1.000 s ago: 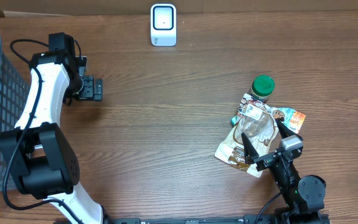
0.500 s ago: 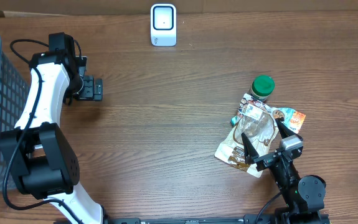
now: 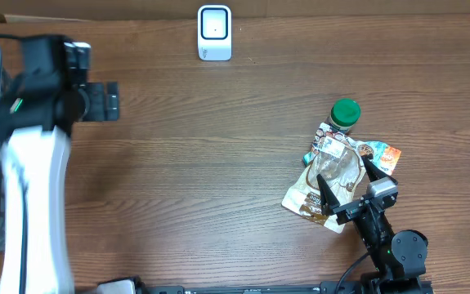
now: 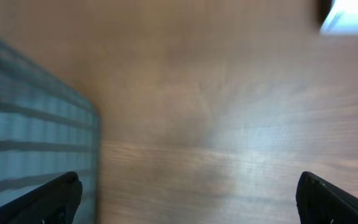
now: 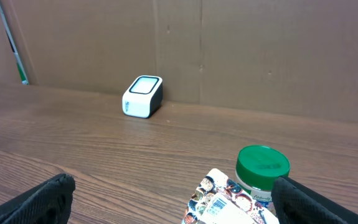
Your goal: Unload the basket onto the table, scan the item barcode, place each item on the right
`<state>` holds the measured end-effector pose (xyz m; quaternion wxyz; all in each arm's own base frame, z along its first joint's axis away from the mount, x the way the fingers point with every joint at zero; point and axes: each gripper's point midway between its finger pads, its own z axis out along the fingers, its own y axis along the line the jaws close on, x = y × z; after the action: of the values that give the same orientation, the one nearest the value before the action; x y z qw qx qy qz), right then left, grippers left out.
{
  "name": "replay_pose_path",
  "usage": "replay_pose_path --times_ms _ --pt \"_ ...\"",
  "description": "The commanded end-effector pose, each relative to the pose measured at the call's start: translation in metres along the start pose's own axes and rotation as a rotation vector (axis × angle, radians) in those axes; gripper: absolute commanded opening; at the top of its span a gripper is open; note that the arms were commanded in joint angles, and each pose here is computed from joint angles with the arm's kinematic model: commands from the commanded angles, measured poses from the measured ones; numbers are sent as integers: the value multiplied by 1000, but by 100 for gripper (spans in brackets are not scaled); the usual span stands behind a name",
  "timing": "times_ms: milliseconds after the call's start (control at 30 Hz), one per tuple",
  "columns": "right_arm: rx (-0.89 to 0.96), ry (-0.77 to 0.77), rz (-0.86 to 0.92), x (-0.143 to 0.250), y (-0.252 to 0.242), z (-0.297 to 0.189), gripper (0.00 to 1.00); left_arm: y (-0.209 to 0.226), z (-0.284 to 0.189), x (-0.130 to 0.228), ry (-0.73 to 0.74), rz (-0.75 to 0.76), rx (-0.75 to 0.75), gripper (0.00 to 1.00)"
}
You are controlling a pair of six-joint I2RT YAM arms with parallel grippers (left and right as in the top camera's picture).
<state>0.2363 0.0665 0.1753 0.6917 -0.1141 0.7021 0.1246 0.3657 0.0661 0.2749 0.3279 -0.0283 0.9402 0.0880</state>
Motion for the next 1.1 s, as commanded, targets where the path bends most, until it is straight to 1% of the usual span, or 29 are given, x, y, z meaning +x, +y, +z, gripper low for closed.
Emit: replay_pose_path --times_ms 0,33,67,267,367,500,633,800,1067 --pt "4 -8 0 1 0 0 100 8 -70 -13 -181 -4 -19 100" --pt "4 -8 0 1 0 0 100 9 -85 -13 -220 -8 -24 100" --pt "4 -8 1 1 0 0 100 12 -113 -13 -292 -15 -32 100" --pt "4 -8 0 1 0 0 100 27 -180 8 -427 -28 -108 100" --pt "4 -8 0 1 0 0 100 23 -199 20 -472 -22 -97 100" --pt "4 -8 0 1 0 0 100 20 -212 43 -490 -19 -91 100" --pt "4 -8 0 1 0 0 100 16 -203 65 -496 -18 -85 99" --pt "4 -8 0 1 0 0 100 10 -165 79 -554 -24 -88 100" --pt "4 -8 0 1 0 0 100 -16 -114 90 -816 -25 -42 100"
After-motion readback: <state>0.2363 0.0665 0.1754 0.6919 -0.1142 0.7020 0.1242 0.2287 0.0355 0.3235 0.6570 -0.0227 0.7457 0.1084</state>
